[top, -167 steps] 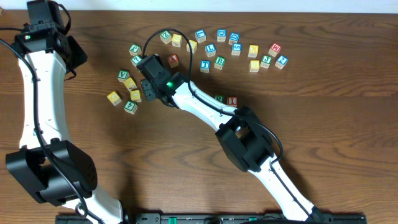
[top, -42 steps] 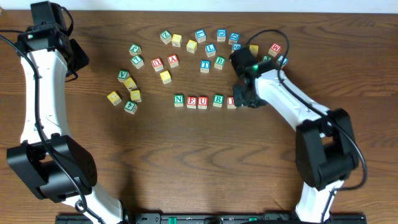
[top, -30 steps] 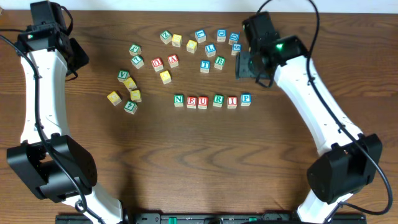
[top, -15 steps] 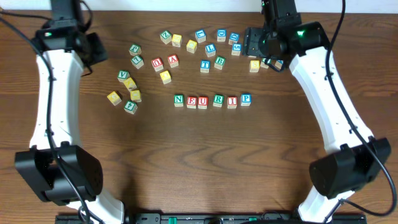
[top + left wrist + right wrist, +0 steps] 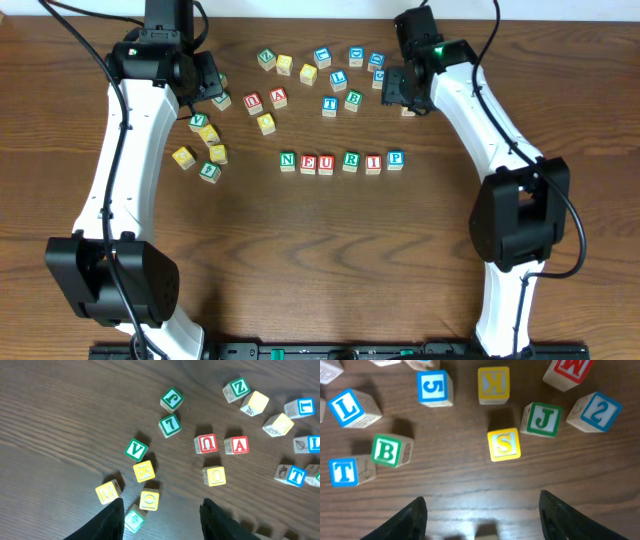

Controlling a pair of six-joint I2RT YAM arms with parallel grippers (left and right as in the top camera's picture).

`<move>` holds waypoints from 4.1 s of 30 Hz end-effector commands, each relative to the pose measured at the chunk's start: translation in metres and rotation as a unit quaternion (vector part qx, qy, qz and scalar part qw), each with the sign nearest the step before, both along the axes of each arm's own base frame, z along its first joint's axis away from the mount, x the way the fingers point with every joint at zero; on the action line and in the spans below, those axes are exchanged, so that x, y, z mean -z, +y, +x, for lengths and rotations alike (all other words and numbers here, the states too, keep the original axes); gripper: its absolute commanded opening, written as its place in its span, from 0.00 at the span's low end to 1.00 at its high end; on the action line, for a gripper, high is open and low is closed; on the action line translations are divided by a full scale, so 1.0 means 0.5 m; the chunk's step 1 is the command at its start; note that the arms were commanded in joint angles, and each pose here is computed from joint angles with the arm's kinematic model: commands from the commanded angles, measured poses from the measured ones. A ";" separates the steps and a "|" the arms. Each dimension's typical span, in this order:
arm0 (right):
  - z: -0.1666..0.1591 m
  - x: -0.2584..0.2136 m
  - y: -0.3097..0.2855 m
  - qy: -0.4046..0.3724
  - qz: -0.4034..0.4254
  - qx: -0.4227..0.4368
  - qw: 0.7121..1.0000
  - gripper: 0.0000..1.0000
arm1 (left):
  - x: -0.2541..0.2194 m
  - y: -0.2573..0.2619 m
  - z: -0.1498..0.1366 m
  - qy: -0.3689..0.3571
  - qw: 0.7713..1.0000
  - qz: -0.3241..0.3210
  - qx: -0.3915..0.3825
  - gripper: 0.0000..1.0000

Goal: Spell out NEURIPS
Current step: 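Move the right gripper over the yellow S block at upper right, then lower the right gripper and grasp the yellow S block, then carry the S block right of the P block, lower and release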

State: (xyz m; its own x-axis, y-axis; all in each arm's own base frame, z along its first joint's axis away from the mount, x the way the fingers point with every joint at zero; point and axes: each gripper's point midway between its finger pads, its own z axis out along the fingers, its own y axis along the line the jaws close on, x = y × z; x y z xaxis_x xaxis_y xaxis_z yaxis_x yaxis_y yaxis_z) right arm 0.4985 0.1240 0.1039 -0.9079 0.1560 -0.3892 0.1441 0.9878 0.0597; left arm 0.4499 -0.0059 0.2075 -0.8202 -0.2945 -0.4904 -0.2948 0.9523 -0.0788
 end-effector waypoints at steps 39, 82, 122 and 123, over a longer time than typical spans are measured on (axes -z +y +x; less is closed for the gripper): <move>0.079 0.154 -0.042 -0.008 -0.045 0.004 0.999 0.48 | -0.026 0.000 0.002 -0.020 0.999 -0.014 -0.024 0.49; -0.021 0.102 -0.027 0.071 -0.024 -0.056 0.996 0.18 | -0.026 0.000 0.002 -0.020 0.999 -0.014 -0.024 0.49; -0.182 0.142 -0.062 0.227 -0.056 -0.060 0.970 0.32 | -0.026 0.000 0.002 -0.020 0.999 -0.014 -0.024 0.49; -0.184 0.141 -0.062 0.229 -0.056 -0.060 0.970 0.33 | -0.026 0.000 0.002 -0.020 0.999 -0.014 -0.024 0.49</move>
